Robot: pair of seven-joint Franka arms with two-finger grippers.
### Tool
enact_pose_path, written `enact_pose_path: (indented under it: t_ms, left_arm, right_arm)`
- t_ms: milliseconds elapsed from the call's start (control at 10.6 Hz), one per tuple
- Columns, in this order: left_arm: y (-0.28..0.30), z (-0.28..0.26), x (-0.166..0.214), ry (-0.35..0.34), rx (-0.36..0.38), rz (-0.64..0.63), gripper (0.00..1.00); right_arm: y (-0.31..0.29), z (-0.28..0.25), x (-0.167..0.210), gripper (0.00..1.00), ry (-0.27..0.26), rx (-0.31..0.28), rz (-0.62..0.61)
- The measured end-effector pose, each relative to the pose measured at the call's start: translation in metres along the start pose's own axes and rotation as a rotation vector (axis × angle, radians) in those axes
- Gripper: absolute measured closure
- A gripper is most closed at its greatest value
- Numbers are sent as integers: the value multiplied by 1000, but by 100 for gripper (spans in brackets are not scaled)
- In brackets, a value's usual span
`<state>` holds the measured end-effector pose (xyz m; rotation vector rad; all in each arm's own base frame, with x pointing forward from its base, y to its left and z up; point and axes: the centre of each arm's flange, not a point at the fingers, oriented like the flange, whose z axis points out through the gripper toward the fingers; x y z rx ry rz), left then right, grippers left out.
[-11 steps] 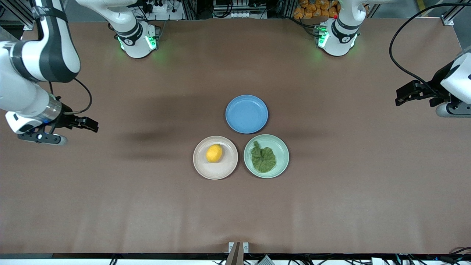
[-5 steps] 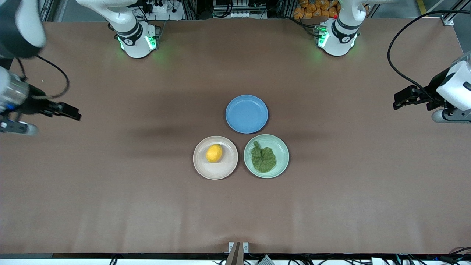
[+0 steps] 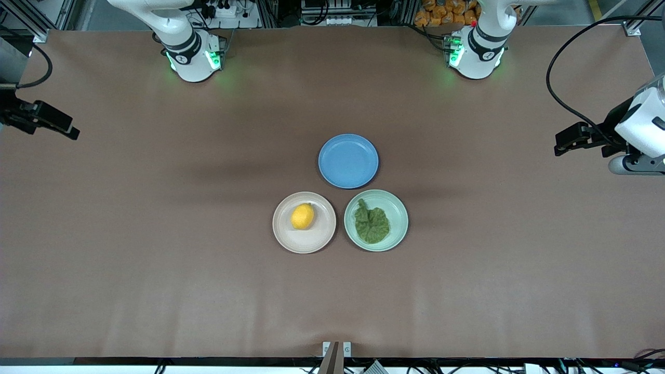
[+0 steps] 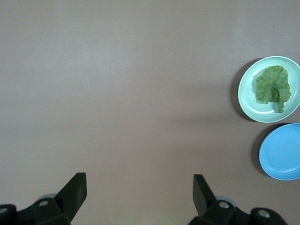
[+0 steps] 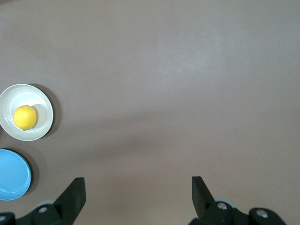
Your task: Place lemon and lettuce in plates
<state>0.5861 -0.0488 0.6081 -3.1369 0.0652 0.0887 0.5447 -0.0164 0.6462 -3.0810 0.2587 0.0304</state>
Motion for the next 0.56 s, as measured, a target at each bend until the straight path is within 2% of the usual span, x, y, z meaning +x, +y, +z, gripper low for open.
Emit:
enact_pose_path:
  t_ms: [282, 565]
  left_arm:
    - [1, 0, 0, 0, 0, 2, 0]
    - [2, 0, 0, 0, 0, 3, 0]
  right_arm:
    - [2, 4, 0, 0, -4, -7, 3]
    - [6, -1, 5, 0, 44, -32, 5]
